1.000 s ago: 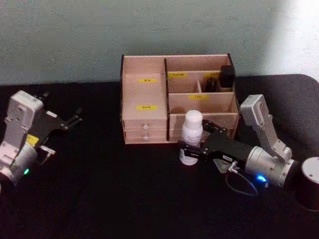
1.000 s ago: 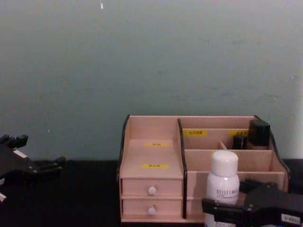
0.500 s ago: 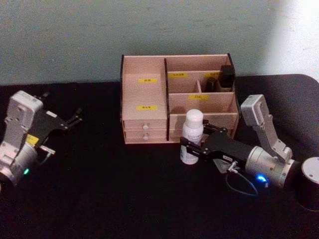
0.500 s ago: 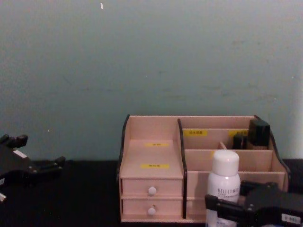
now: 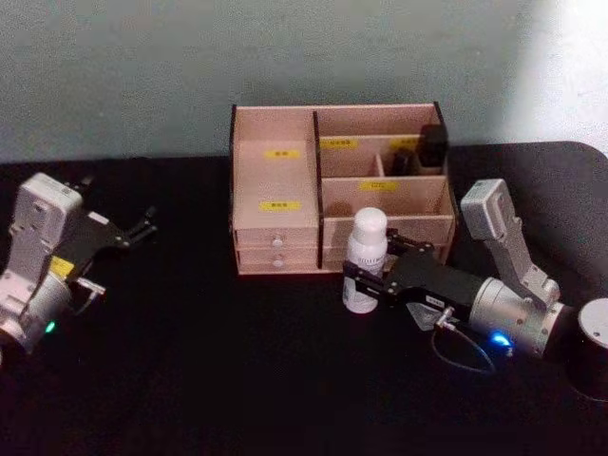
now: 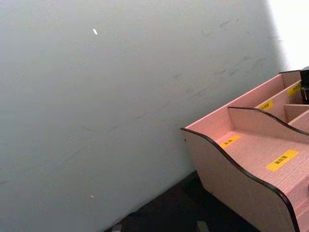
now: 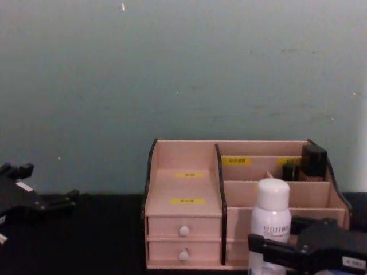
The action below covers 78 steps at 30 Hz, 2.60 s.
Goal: Pick up the facial cleanser and watermelon frost from the table and place them into the tiered storage box.
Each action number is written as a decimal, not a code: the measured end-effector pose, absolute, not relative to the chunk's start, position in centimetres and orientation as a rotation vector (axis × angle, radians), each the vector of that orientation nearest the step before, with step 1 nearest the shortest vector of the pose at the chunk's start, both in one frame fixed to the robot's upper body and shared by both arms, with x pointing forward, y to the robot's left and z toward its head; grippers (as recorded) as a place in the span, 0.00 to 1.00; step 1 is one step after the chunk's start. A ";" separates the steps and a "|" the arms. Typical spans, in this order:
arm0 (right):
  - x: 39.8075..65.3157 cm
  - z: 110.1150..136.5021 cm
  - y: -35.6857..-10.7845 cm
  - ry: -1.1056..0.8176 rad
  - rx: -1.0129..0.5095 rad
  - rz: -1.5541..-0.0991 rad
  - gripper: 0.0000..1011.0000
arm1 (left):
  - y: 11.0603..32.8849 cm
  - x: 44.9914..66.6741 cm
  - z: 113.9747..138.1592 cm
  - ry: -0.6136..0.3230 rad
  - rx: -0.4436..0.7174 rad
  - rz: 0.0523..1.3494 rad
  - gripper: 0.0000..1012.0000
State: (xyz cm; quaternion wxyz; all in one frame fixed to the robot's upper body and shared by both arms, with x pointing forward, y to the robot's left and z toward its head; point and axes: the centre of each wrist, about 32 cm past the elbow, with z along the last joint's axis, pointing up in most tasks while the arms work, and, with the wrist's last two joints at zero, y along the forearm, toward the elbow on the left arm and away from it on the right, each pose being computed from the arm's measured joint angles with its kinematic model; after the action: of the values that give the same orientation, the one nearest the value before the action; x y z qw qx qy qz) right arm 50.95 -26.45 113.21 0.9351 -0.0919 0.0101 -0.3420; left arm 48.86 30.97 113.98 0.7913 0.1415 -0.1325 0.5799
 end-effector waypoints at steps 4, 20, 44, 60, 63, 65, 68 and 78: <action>50.8 113.9 -26.7 0.023 -0.173 -0.674 0.58 | 31.0 48.9 114.0 -0.285 0.304 1.248 0.99; 51.5 118.7 -27.2 -0.025 -0.034 -0.672 0.58 | 31.0 48.9 114.0 -0.285 0.304 1.248 0.99; 57.4 119.8 -25.4 -0.090 0.009 -0.857 0.58 | 31.0 48.9 114.0 -0.285 0.304 1.248 0.99; 60.0 118.9 -24.7 -0.066 -0.026 -0.908 0.58 | 31.0 48.9 114.0 -0.285 0.304 1.248 0.99; 60.3 118.8 -24.6 -0.061 -0.035 -0.911 0.58 | 31.0 48.9 114.0 -0.285 0.304 1.248 0.99; 60.4 118.7 -24.6 -0.059 -0.039 -0.912 0.58 | 31.0 48.9 114.0 -0.285 0.304 1.248 0.99; 60.7 118.5 -24.6 -0.053 -0.051 -0.913 0.58 | 31.0 48.9 114.0 -0.285 0.305 1.248 0.99; 61.2 118.0 -24.4 -0.035 -0.084 -0.912 0.58 | 31.0 48.9 114.0 -0.285 0.304 1.248 0.99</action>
State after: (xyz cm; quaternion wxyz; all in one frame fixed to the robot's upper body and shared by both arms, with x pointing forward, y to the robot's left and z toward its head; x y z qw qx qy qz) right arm 61.25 -24.37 118.00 0.8967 -0.0403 -0.0170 -0.4404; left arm 48.86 30.97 113.98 0.7913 0.1415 -0.1325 0.5799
